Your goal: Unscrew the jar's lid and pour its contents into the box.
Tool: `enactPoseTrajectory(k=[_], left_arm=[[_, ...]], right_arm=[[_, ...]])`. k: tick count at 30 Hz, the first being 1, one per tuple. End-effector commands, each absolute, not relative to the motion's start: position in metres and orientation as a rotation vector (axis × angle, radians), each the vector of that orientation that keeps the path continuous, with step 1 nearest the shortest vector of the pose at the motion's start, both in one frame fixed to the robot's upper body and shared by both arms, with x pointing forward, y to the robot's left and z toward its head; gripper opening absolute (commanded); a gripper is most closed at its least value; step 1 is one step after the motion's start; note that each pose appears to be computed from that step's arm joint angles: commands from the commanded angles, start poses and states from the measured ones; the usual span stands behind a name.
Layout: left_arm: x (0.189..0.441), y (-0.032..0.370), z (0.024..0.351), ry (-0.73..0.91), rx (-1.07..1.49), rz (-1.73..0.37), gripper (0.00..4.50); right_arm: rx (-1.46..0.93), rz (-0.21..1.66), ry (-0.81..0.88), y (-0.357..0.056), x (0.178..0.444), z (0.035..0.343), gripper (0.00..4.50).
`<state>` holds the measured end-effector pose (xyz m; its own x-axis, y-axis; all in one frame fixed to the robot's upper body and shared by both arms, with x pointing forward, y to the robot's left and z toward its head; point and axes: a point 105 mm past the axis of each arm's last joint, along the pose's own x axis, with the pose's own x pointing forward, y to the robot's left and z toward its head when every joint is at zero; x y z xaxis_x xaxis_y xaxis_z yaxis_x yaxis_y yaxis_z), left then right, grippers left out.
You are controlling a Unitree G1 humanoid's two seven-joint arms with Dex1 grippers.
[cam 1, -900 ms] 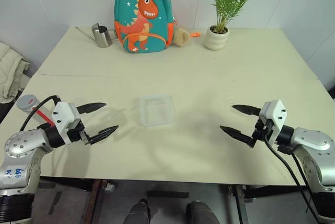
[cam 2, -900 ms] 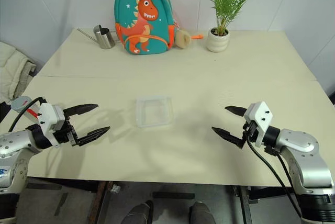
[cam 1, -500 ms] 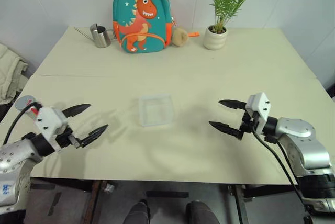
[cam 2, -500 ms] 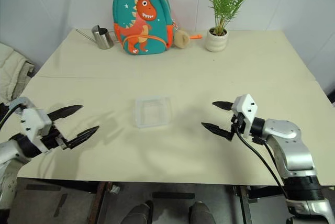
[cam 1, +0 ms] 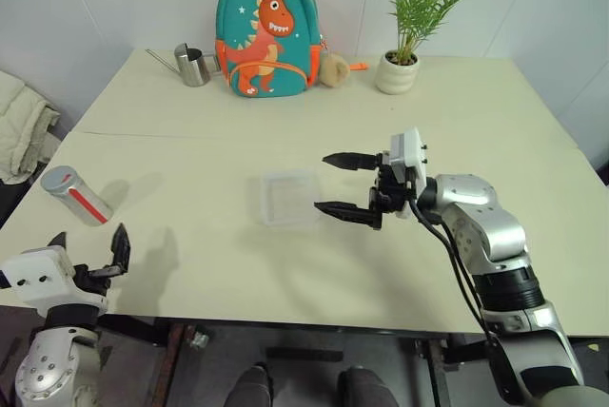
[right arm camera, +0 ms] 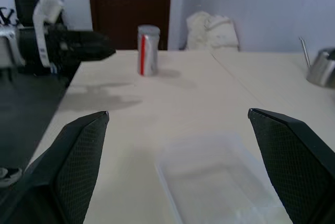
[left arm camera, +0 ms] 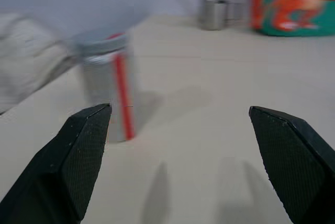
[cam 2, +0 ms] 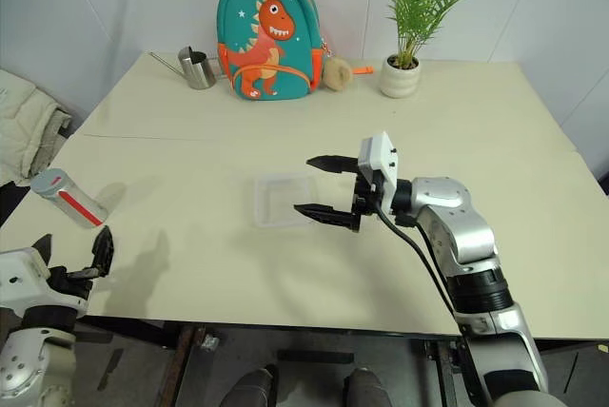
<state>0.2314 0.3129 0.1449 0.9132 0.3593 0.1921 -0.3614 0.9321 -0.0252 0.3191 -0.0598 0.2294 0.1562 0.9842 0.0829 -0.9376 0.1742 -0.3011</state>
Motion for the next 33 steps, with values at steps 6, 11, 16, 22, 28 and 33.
enactPoseTrajectory(k=[6, 11, 16, 22, 28, 33], left_arm=[[0.257, 0.324, 0.148, -0.240, -0.015, 0.625, 4.47], [0.280, 0.336, 0.151, -0.219, -0.051, 0.715, 4.47], [0.304, 0.334, 0.160, -0.237, -0.063, 0.713, 4.47], [0.310, 0.338, 0.164, -0.232, -0.053, 0.790, 4.47], [0.320, 0.353, 0.171, -0.235, -0.083, 0.844, 4.47], [0.324, 0.363, 0.168, -0.223, -0.109, 0.873, 4.47]], right_arm=[[-0.133, 1.440, -0.358, -0.036, 0.312, 0.240, 4.50], [-0.112, 1.436, -0.371, -0.029, 0.309, 0.240, 4.50], [-0.101, 1.431, -0.377, -0.026, 0.309, 0.241, 4.50], [-0.097, 1.416, -0.375, -0.027, 0.309, 0.240, 4.50], [-0.090, 1.390, -0.369, -0.031, 0.310, 0.239, 4.50], [-0.096, 1.366, -0.377, -0.034, 0.311, 0.240, 4.50]])
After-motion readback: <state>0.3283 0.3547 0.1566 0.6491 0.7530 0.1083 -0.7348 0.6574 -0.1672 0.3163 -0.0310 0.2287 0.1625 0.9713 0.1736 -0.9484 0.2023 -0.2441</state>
